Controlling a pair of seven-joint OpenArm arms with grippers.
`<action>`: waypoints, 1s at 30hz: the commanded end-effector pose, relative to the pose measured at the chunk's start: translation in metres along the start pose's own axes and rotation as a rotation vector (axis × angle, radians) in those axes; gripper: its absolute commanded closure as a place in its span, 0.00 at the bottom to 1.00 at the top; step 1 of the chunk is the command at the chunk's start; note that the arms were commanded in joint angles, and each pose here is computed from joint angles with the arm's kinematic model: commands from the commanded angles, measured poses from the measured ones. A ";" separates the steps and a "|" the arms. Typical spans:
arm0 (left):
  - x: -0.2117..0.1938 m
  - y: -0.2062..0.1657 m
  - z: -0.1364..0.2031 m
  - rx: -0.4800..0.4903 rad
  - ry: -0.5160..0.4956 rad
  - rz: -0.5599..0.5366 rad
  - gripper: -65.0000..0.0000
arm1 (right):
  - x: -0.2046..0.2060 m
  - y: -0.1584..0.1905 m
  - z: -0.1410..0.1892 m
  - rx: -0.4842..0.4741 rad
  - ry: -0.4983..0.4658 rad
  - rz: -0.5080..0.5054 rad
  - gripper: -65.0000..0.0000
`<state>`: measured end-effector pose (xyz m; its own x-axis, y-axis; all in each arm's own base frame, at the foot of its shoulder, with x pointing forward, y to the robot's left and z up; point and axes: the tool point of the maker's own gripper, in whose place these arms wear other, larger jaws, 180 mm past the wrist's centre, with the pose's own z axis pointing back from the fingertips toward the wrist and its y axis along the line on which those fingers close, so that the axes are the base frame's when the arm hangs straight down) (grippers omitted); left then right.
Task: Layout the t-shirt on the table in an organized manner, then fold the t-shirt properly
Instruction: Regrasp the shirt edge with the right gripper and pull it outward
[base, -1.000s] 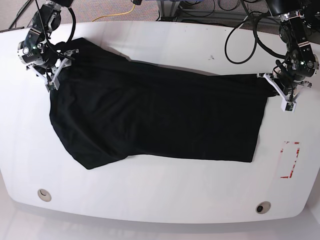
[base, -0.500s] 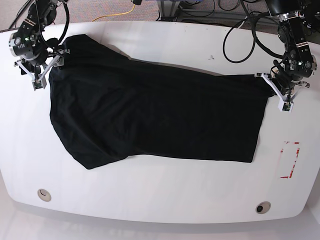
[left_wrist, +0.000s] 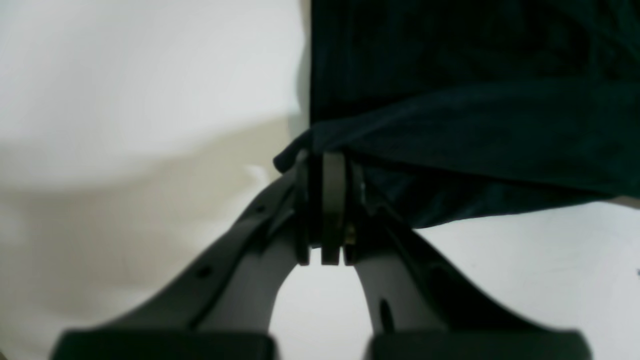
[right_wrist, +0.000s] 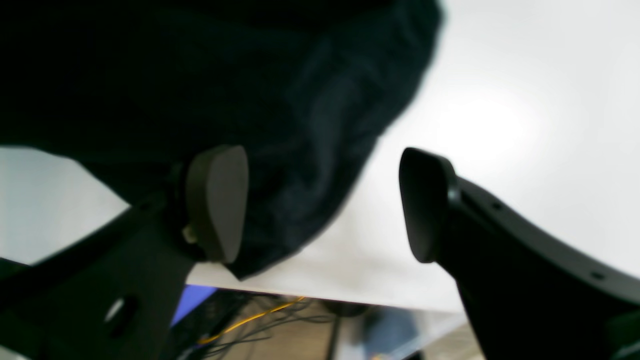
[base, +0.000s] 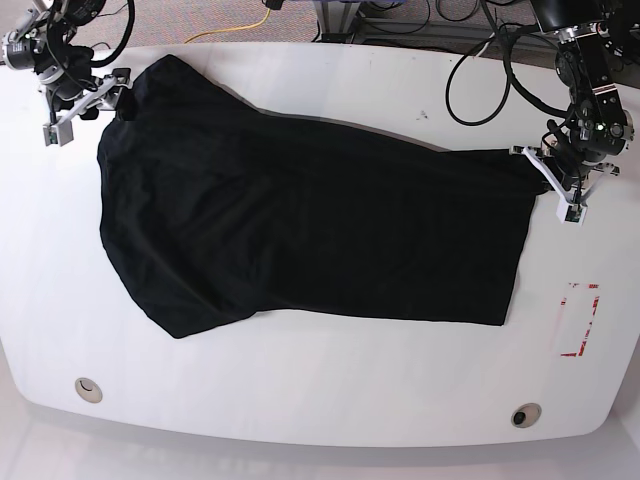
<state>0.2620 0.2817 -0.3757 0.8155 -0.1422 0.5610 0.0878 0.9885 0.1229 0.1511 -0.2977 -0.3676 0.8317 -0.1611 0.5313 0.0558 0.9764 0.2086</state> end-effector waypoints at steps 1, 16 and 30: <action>0.012 0.007 0.005 0.020 -0.038 -0.010 1.00 | -0.002 -0.004 -0.003 0.033 -0.013 -0.045 0.31; 0.012 -0.001 0.002 0.001 -0.031 -0.033 1.00 | -0.041 -0.004 -0.019 0.115 0.055 -0.186 0.31; 0.012 -0.003 0.002 -0.002 -0.031 -0.036 1.00 | -0.056 0.026 -0.034 0.185 0.087 -0.205 0.31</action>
<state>0.2623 0.2735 -0.3792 0.8180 -0.1647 0.5512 0.1162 0.9857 0.1221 0.1347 -0.2606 -0.4139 0.8267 -0.3590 0.4332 0.1315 0.8719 0.4717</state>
